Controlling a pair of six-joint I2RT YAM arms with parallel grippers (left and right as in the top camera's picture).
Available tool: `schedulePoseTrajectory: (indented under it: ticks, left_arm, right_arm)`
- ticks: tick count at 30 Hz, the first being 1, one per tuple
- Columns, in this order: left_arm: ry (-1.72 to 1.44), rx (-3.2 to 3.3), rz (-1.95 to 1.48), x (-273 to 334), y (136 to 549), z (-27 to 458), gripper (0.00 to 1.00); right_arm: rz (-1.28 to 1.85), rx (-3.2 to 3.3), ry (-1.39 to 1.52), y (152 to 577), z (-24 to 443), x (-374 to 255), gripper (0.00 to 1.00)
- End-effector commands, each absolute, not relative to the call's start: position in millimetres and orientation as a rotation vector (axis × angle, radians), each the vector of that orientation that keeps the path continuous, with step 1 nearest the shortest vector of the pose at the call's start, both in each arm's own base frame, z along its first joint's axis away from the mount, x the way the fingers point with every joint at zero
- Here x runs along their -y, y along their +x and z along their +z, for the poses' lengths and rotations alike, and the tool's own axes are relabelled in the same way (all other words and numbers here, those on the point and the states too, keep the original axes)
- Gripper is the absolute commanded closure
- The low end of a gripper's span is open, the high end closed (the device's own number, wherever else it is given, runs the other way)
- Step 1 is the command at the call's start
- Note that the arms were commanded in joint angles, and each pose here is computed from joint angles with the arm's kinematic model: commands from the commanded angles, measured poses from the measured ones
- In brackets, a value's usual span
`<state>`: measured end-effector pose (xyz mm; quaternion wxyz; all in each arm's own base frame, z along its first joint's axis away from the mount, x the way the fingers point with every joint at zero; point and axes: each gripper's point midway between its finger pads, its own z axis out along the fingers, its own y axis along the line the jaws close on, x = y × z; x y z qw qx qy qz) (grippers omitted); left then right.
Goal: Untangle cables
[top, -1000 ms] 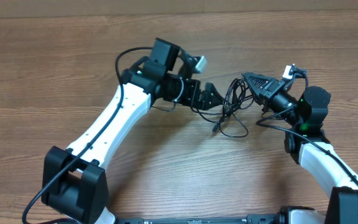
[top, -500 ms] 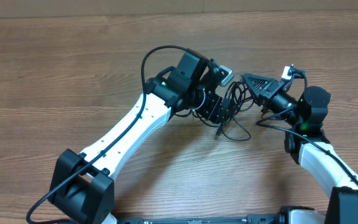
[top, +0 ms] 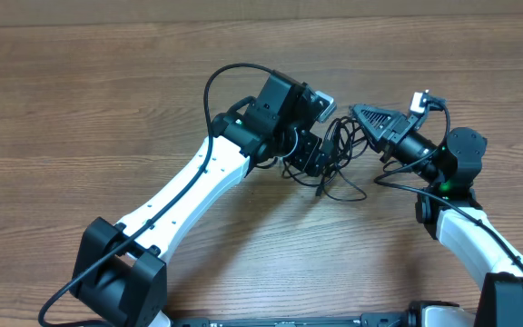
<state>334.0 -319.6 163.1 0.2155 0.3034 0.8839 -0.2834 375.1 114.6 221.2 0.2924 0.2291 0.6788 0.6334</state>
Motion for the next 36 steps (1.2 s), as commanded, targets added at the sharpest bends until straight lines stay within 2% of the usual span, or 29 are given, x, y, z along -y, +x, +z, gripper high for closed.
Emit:
schedulePoseTrajectory:
  ticks: [1,5,12,13,14,17,18,20,32,36]
  left_arm:
    - [0.823,-2.452,-0.779,321,334,165,0.14]
    - [0.823,-2.452,-0.779,321,334,164,0.16]
    - [0.823,-2.452,-0.780,322,334,165,0.24]
    - [0.822,-2.452,-0.781,322,334,165,0.28]
    - [0.814,-2.456,-0.782,321,334,164,0.35]
    - [0.815,-2.458,-0.781,321,334,164,0.68]
    - [0.815,-2.460,-0.781,321,334,163,0.85]
    - [0.814,-2.467,-0.777,321,335,160,0.95]
    - [0.812,-2.565,-0.743,318,335,125,0.96]
    - [0.775,-2.603,-0.620,303,342,117,0.96]
  right_arm:
    - [1.763,-1.786,0.592,370,238,-119,0.96]
    - [1.807,-1.758,0.575,367,249,-121,0.96]
    - [1.857,-1.731,0.600,366,257,-121,0.96]
    - [1.860,-1.729,0.599,366,258,-121,0.96]
    - [1.863,-1.728,0.600,366,259,-121,0.96]
    - [1.879,-1.731,0.616,365,258,-122,0.96]
    - [1.880,-1.730,0.615,365,259,-122,0.96]
    - [1.888,-1.729,0.625,365,259,-121,0.96]
    - [1.940,-1.662,0.605,362,278,-120,0.96]
    - [1.954,-1.630,0.630,364,283,-116,0.96]
